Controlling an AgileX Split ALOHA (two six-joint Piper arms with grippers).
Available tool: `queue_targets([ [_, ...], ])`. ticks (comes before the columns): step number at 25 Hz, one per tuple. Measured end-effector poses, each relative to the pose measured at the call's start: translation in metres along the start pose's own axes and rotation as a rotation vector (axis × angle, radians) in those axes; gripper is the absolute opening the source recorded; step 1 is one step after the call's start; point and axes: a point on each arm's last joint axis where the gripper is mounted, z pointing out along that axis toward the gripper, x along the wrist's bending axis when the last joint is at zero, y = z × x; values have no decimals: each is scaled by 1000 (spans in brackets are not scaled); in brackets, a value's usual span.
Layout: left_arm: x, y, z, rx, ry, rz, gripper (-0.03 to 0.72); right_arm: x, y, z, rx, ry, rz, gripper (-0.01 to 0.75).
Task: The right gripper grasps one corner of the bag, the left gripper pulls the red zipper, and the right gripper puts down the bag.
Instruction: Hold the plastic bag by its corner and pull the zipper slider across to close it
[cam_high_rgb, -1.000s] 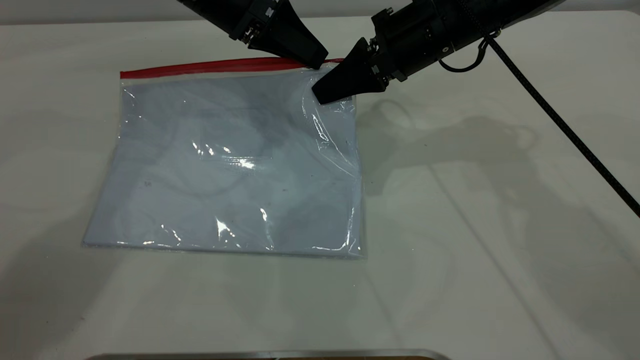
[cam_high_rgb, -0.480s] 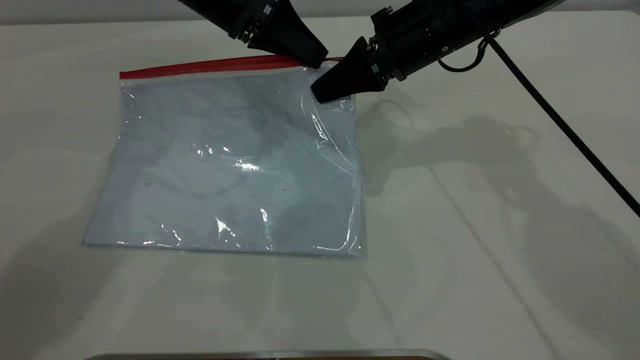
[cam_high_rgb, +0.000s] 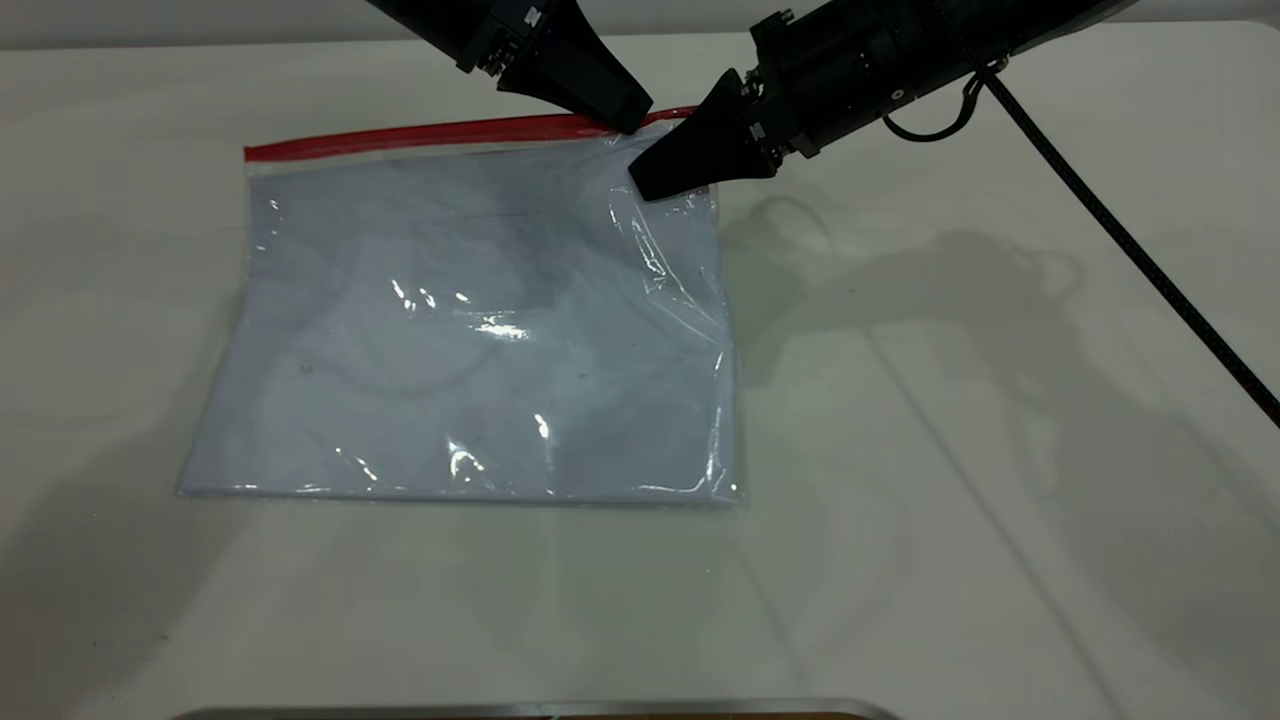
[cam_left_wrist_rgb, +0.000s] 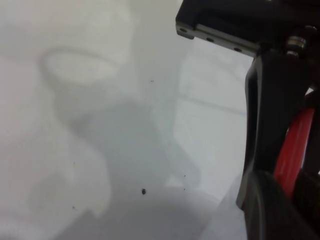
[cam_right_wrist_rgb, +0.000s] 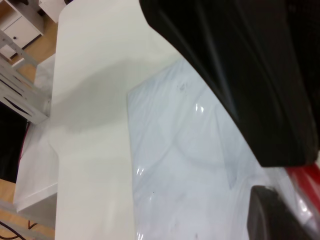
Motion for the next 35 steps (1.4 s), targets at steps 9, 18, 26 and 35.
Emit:
queue_targets([
  [9, 0, 2, -1, -6, 5, 29, 54, -2, -1, -6, -15, 8, 8, 61],
  [18, 1, 3, -2, -22, 6, 42, 54, -7, -2, -17, -46, 11, 27, 36],
  [26, 10, -1, -16, -53, 22, 19, 54, -12, -1, -29, -102, 18, 56, 36],
  [35, 24, -11, -39, -75, 55, -12, 54, -19, 0, -40, -159, -1, 84, 36],
])
